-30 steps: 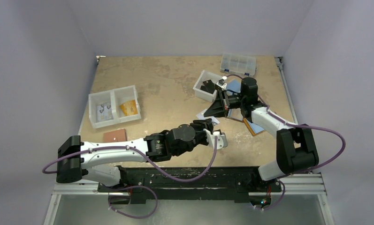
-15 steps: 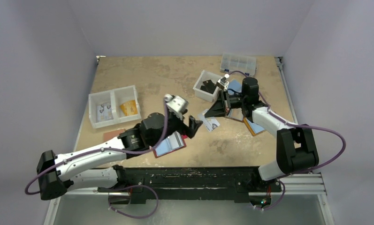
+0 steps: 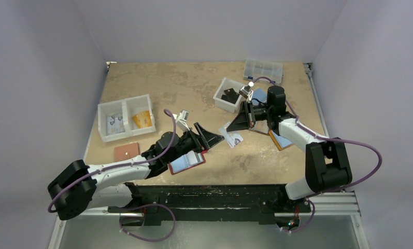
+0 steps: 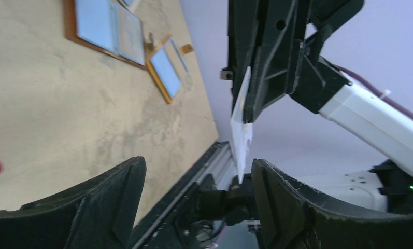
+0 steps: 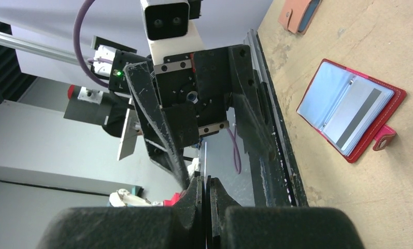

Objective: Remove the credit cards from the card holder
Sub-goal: Place the credit card in the storage box.

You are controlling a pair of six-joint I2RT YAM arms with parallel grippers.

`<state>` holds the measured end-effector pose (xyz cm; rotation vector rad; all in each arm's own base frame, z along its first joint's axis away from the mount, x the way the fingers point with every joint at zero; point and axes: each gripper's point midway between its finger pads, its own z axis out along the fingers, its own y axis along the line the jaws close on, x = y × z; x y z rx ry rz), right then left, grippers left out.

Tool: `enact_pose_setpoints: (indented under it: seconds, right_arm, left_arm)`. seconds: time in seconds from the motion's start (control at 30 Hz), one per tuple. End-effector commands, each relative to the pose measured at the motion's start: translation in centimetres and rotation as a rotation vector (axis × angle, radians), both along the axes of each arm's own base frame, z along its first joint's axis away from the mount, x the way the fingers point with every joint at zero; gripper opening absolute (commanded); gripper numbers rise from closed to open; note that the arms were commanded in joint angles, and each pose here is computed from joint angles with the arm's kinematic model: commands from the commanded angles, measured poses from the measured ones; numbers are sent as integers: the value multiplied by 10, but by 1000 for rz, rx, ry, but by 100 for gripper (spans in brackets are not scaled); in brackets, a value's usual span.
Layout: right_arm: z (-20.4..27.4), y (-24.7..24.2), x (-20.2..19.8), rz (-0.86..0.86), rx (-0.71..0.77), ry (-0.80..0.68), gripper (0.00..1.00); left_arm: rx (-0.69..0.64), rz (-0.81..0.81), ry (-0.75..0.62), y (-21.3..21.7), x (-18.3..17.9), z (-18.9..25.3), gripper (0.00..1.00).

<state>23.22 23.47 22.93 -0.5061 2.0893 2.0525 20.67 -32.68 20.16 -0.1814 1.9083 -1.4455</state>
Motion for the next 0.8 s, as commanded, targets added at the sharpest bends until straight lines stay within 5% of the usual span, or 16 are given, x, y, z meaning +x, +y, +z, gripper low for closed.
enact_pose_setpoints:
  seconds: [0.0, 0.37, 0.43, 0.5, 0.57, 0.6, 0.7, 0.77]
  right_arm:
    - [8, -2, -4, 8, 16, -68, 0]
    - [8, -2, -2, 8, 14, -59, 0]
    - [8, -2, -2, 9, 14, -60, 0]
    - [8, -2, -2, 6, 14, -62, 0]
    - [7, -2, -1, 4, 13, -62, 0]
    - [8, -2, -1, 2, 13, -66, 4]
    - [13, -2, 2, 13, 23, -85, 50]
    - [17, -3, 8, 13, 28, -120, 71]
  left_arm:
    - [-271, -104, -46, -19, -11, 64, 77]
    - [-263, -141, -29, -45, -4, 59, 48]
    - [-256, -146, -25, -48, -2, 56, 33]
    - [-253, -159, -26, -51, -3, 55, 4]
    - [-245, -169, -38, -51, -5, 54, 0]
    - [-241, -175, -43, -50, -6, 53, 0]
    - [-169, -183, -32, -45, -10, 41, 0]
    - [-84, -185, -32, -35, -13, 32, 0]
